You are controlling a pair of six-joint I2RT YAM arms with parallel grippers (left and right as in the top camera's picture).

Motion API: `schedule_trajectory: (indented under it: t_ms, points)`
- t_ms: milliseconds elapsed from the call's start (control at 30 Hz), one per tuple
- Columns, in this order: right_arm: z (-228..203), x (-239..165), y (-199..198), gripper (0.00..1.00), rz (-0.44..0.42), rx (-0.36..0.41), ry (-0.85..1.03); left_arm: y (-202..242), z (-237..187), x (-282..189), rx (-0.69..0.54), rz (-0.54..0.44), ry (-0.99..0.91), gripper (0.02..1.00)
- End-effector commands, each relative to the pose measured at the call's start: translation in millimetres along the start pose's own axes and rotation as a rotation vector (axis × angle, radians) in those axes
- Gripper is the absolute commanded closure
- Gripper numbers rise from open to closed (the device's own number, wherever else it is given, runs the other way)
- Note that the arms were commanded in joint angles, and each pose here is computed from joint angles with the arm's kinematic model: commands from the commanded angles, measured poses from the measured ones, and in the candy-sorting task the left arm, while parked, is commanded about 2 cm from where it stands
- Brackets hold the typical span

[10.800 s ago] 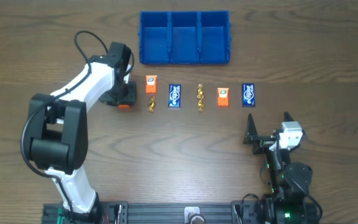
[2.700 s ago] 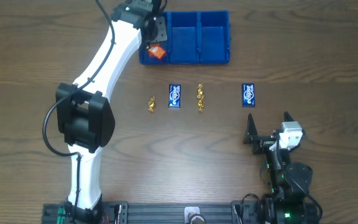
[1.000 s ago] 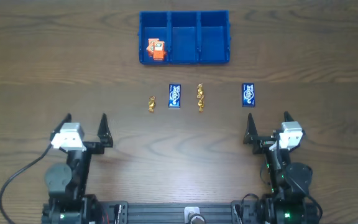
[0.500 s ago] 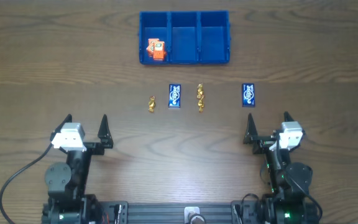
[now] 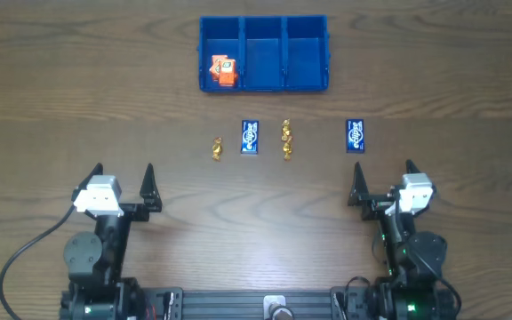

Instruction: Sort Candies Into Trays

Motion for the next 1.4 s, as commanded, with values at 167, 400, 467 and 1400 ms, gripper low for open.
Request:
schedule_trajectory:
  t_ms: [167,400,467,1400]
  points:
    - [98.6,12.5,-21.9,0.001,0.052,0.007,0.262,2.3,-13.2,0.6,0.000,-0.007,0.050,0.020]
    - [96.7,78.6,-26.8,0.001,0.177,0.049,0.865,2.3,-13.3,0.7,0.000,-0.007,0.050,0.020]
    - [72.6,97.8,-23.1,0.001,0.211,0.061,1.021,2.3,-13.2,0.6,0.000,-0.007,0.050,0.020]
    - [-86.5,169.6,16.9,0.106,0.276,0.009,1.397,2.3,-13.3,0.7,0.000,-0.007,0.050,0.020]
Point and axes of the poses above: each gripper's point midway between its finger pads, its own x axis out along the fingers, its own y axis along the line the jaws close on, z = x × y, the point moved 5 cm from there along -x, back along the fingers, and after that the axes turned 15 degrees about -x, right-handed, at the moved point
